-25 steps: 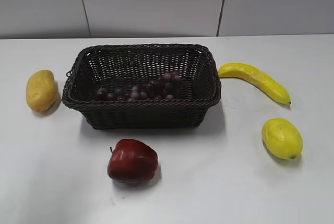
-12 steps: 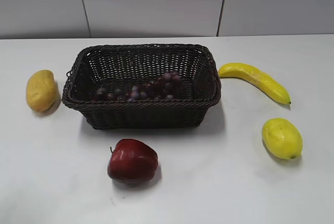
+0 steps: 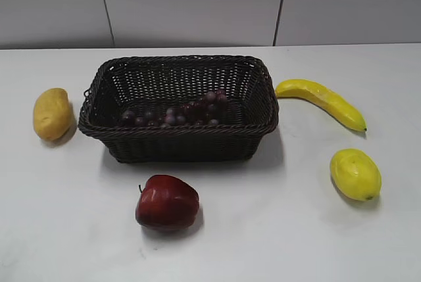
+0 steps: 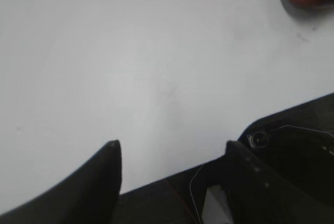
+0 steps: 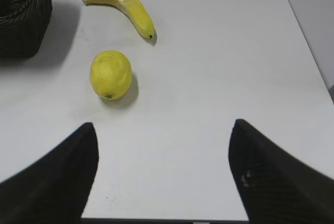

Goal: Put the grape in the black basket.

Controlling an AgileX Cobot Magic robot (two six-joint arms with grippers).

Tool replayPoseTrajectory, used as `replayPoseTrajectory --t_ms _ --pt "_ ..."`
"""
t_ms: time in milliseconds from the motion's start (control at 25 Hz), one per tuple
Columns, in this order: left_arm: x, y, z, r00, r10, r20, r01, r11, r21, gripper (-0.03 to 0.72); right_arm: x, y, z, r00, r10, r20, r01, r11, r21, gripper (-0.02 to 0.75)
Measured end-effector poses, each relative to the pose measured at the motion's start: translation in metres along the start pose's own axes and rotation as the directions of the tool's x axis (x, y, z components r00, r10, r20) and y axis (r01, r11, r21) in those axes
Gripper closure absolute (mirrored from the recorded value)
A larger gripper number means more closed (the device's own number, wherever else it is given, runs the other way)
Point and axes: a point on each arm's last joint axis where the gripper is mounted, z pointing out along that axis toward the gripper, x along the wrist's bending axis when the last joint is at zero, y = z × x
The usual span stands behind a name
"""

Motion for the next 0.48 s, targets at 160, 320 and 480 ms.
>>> replayPoseTrajectory --t_ms 160,320,480 --pt "-0.0014 -0.0011 0.0026 0.999 0.029 0.015 -0.029 1.000 -0.009 0.100 0.0000 0.0000 0.0000 1.000 0.000 0.000 0.000 1.000 0.000 0.148" --pt "-0.0014 -0.0015 0.0031 0.998 0.053 0.015 -0.053 0.999 -0.008 0.100 0.0000 0.0000 0.0000 1.000 0.000 0.000 0.000 1.000 0.000 0.148" --pt "-0.0014 -0.0015 0.0031 0.998 0.063 0.015 -0.062 0.998 -0.008 0.100 0.0000 0.0000 0.0000 1.000 0.000 0.000 0.000 1.000 0.000 0.148"
